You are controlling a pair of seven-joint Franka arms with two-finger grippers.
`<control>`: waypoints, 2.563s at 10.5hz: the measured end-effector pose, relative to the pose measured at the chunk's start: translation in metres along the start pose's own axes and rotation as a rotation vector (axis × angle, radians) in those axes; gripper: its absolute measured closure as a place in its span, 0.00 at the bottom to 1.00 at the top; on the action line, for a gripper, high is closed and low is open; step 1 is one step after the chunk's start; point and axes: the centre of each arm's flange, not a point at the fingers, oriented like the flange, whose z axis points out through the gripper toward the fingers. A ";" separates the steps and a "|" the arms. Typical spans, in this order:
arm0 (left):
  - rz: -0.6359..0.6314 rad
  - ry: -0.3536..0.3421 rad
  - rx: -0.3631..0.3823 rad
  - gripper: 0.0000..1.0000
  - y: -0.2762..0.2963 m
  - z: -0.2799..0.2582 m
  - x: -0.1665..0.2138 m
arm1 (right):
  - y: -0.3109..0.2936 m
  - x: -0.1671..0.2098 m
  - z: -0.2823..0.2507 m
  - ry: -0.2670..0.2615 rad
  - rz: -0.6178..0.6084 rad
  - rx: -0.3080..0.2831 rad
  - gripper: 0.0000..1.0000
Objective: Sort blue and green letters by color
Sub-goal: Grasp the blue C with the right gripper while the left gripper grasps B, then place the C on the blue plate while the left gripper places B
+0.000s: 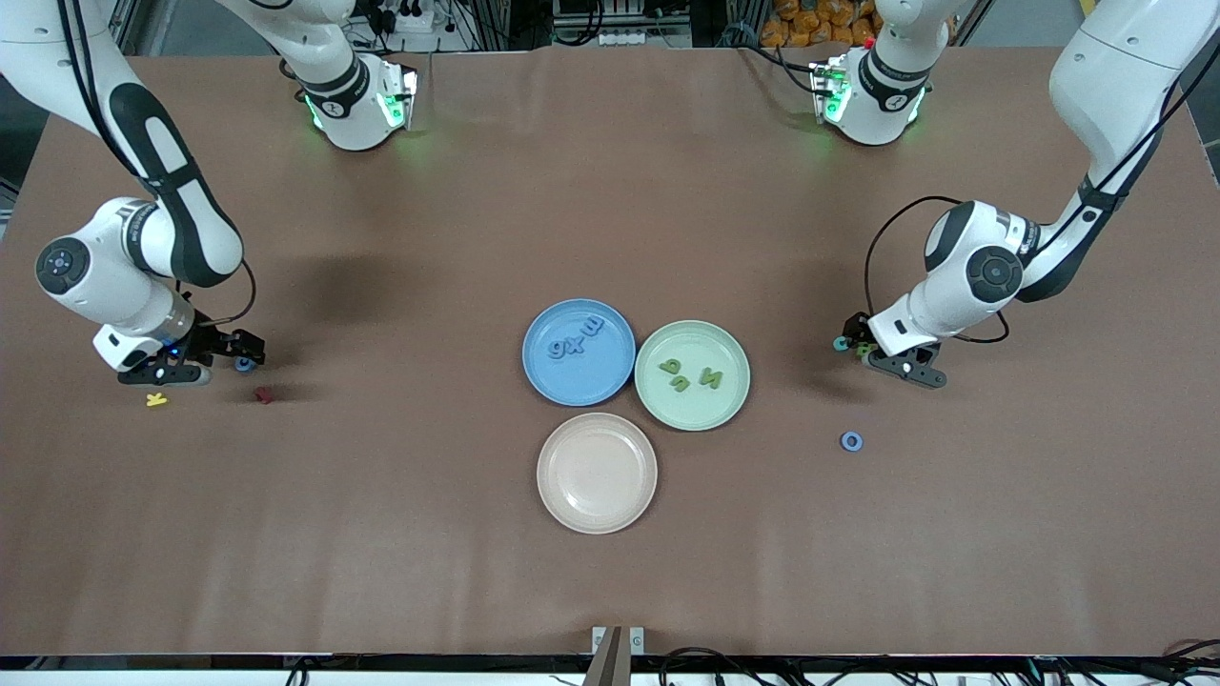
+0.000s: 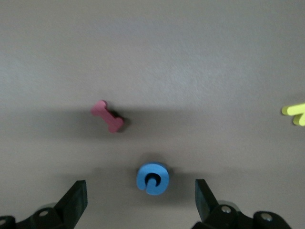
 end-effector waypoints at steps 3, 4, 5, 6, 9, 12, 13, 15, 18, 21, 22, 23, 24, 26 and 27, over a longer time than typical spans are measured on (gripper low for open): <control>0.000 -0.001 -0.001 0.14 0.000 0.001 0.000 | 0.002 -0.010 0.008 0.010 0.004 -0.004 0.00; 0.001 -0.002 -0.001 0.14 -0.001 0.002 -0.001 | 0.002 -0.010 0.011 0.016 0.004 -0.006 0.00; 0.008 0.000 0.004 0.18 -0.001 0.001 0.000 | 0.002 -0.011 0.015 0.016 0.004 -0.006 0.00; 0.010 0.001 0.008 0.24 -0.003 0.001 -0.001 | 0.001 -0.012 0.020 0.018 0.004 -0.007 0.00; 0.009 0.008 0.011 0.35 -0.007 0.002 -0.001 | 0.000 -0.015 0.038 0.031 0.004 -0.011 0.04; 0.012 0.013 0.019 0.54 -0.011 0.001 -0.001 | 0.000 -0.013 0.034 0.043 0.004 -0.014 0.42; 0.013 0.018 0.021 0.68 -0.011 -0.001 0.001 | 0.001 -0.013 0.033 0.045 0.004 -0.015 0.57; 0.015 0.022 0.021 0.71 -0.010 -0.002 0.001 | 0.001 -0.012 0.030 0.048 0.004 -0.016 0.64; 0.007 0.060 0.040 0.71 -0.018 -0.017 0.011 | -0.012 0.002 0.018 0.040 0.000 -0.006 0.64; 0.026 0.117 0.106 0.71 -0.016 -0.066 0.034 | -0.108 0.042 -0.036 -0.015 0.070 0.018 0.65; 0.030 0.117 0.118 0.71 -0.007 -0.085 0.045 | -0.156 0.048 -0.045 -0.007 0.075 0.021 0.65; 0.009 0.117 0.098 0.71 0.004 -0.101 0.057 | -0.201 0.049 -0.049 0.000 0.078 0.025 0.65; -0.015 0.120 0.068 0.71 0.017 -0.113 0.067 | -0.246 0.047 -0.053 0.008 0.072 0.031 0.65; -0.061 0.125 0.042 0.71 0.049 -0.125 0.080 | -0.334 0.039 -0.065 0.033 0.018 0.048 0.65; -0.090 0.125 0.036 0.71 0.069 -0.126 0.083 | -0.377 0.031 -0.069 0.042 -0.008 0.059 0.65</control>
